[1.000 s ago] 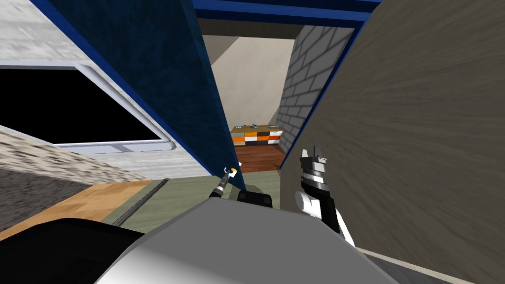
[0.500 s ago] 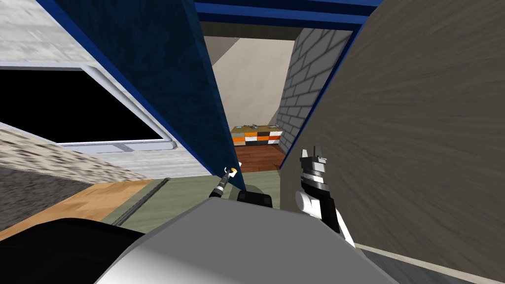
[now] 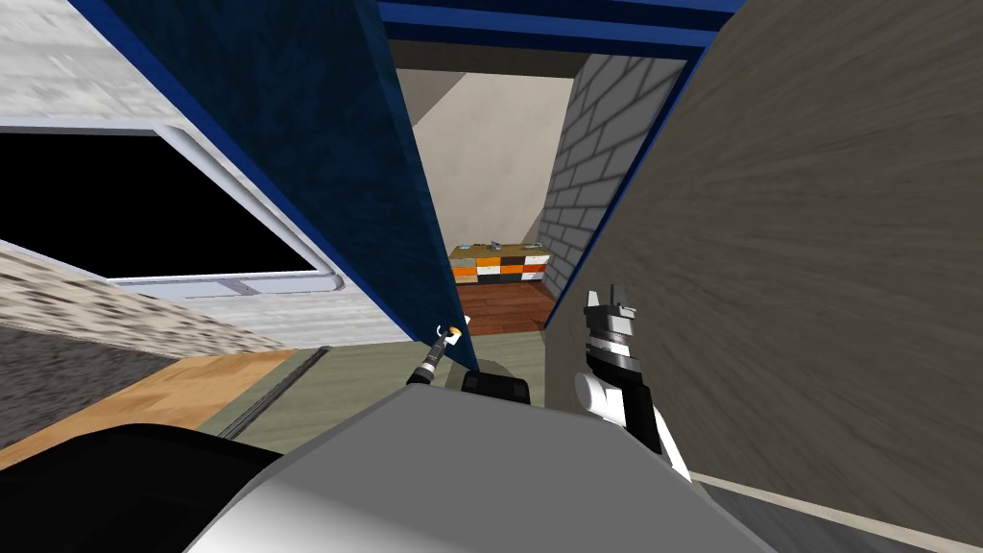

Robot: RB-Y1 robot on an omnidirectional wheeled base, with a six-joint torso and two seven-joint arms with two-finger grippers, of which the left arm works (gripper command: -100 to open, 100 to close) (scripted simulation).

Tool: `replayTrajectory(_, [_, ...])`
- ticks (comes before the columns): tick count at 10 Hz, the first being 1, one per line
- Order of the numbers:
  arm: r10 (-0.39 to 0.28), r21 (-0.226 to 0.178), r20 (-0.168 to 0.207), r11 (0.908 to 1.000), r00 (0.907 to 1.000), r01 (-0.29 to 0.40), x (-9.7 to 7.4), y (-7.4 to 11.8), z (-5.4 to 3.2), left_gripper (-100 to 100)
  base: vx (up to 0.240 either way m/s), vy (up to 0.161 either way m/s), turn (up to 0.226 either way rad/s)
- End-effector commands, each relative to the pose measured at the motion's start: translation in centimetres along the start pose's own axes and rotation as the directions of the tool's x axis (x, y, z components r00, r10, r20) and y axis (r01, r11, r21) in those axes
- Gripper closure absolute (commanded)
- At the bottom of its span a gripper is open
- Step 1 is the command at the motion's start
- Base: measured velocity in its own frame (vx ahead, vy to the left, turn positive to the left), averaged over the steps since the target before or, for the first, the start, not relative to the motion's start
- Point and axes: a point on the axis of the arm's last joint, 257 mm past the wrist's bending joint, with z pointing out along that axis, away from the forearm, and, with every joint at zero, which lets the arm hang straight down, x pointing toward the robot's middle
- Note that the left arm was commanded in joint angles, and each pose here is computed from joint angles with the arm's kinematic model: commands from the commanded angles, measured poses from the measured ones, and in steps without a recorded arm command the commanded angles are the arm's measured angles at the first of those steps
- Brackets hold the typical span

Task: Pull the door open

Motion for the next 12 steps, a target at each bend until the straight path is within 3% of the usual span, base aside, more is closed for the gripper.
replayTrajectory(1, [-0.002,-0.053,-0.01,0.9986,0.9999,0.002,0.79,2.25,-1.02,100,0.0,0.0,0.0])
replayTrajectory(12, [-0.003,-0.066,-0.012,0.9978,0.9999,0.002,0.79,2.8,-1.26,100,0.0,0.0,0.0])
